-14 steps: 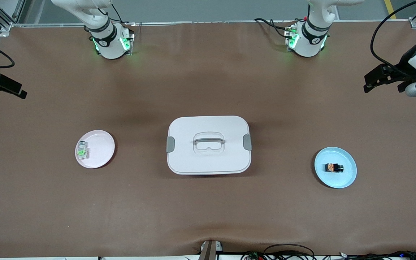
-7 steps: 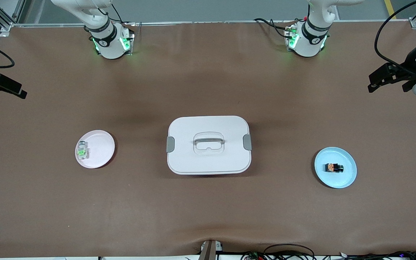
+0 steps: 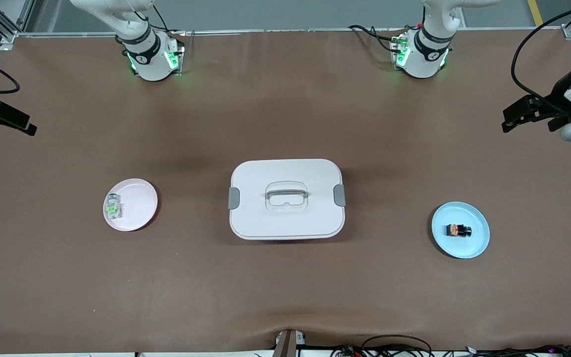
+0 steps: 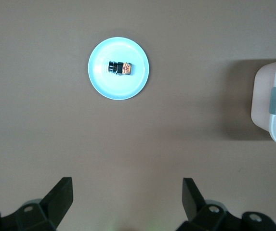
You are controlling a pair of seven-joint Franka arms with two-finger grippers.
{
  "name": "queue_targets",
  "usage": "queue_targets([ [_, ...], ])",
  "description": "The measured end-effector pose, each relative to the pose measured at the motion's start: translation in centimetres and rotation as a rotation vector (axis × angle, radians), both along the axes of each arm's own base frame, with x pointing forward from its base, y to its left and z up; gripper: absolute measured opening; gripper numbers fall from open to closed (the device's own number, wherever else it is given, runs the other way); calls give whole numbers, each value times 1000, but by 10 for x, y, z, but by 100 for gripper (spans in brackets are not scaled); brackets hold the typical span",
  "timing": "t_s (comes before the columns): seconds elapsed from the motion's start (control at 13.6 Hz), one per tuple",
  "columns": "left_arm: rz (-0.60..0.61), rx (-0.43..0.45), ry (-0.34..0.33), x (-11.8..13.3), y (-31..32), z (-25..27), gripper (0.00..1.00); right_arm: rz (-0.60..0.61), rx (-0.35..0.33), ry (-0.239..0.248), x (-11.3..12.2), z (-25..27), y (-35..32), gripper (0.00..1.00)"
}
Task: Transfer orange switch to right arm and place
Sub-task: 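Move the left gripper toward the orange switch on the blue plate, then lower the left gripper and grasp the orange switch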
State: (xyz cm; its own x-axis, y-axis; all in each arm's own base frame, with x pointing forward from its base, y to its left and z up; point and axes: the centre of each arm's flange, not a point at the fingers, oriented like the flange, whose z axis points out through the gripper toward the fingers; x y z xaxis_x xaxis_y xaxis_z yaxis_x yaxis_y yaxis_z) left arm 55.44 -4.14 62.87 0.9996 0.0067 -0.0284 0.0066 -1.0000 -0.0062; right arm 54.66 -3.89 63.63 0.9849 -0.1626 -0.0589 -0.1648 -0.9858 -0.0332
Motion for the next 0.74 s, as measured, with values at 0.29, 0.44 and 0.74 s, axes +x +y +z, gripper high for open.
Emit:
queue_targets([
  [0.29, 6, -6, -38, 34, 2, -34, 100, -3, 0, 0, 0, 0, -2, 100],
  [0.44, 4, -7, -37, 52, 0, -62, 100, -4, 0, 0, 0, 0, -2, 100],
  [0.74, 6, -9, -31, 85, -1, -120, 100, -4, 0, 0, 0, 0, -2, 100],
])
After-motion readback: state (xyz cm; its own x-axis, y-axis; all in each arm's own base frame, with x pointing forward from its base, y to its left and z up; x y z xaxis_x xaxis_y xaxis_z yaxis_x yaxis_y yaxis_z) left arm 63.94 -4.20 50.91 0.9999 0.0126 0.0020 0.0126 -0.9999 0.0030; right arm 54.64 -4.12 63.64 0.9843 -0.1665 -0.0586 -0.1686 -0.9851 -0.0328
